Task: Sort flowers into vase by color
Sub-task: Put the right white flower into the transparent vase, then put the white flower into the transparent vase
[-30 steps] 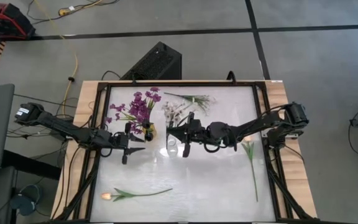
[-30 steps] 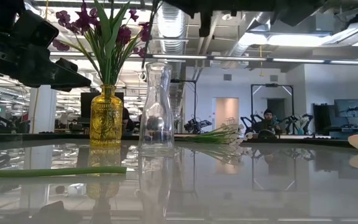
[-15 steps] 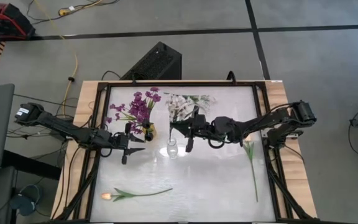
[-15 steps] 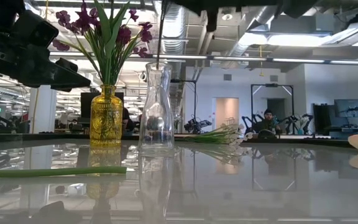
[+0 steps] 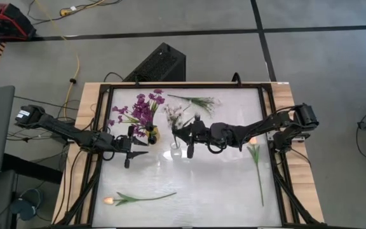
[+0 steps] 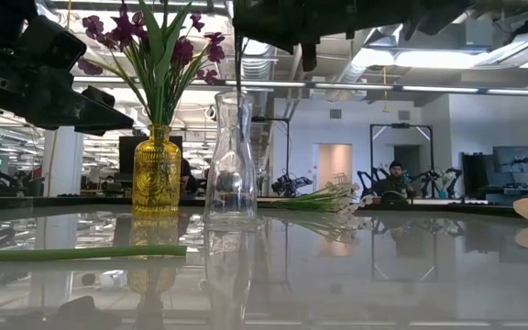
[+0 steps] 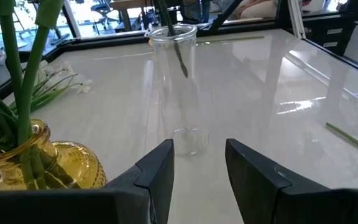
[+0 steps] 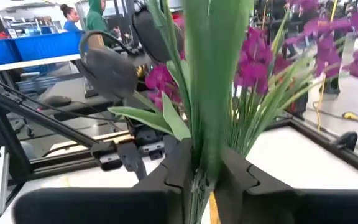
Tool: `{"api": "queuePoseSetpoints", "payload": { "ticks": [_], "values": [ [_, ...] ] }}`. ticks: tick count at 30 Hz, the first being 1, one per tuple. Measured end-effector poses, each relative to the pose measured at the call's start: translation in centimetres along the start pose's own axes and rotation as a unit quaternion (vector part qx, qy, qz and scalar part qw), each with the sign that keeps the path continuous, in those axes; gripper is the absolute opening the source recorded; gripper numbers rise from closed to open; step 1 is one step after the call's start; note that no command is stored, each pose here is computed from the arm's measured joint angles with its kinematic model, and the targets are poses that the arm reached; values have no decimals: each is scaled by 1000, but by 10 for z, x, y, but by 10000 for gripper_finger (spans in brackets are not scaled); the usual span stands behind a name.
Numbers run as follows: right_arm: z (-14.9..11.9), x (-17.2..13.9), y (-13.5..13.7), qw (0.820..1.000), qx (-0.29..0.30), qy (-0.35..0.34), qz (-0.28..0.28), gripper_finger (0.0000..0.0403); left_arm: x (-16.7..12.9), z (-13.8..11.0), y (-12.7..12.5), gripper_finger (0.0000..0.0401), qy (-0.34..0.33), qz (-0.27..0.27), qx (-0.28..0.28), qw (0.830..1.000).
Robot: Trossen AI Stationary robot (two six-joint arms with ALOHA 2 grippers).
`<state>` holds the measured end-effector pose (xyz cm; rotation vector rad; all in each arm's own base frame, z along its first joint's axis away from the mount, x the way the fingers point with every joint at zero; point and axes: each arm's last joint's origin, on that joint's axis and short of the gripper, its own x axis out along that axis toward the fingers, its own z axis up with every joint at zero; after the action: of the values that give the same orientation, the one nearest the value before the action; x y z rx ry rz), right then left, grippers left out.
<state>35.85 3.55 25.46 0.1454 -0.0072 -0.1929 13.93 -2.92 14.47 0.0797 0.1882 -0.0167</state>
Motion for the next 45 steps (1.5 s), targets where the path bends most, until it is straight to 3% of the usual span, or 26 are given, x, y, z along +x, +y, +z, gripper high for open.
{"api": "queuePoseSetpoints", "payload": {
  "ticks": [10,18,26,35,41,45],
  "values": [
    [-12,-2,3,998,-26,58,1,171,0,-1,0,134,3,0,0,1000],
    [-14,-12,6,990,-40,128,48,231,0,-1,0,134,5,0,0,1000],
    [5,-36,3,981,-35,180,65,240,0,-1,0,134,6,0,0,1000],
    [28,-83,-9,959,-12,278,60,240,0,-2,0,134,9,0,1,1000],
    [48,-103,-23,961,-27,272,50,240,0,-2,0,134,11,0,1,1000],
    [53,-103,-43,963,-55,264,1,240,0,-2,0,134,11,0,0,1000]
  ]
}}
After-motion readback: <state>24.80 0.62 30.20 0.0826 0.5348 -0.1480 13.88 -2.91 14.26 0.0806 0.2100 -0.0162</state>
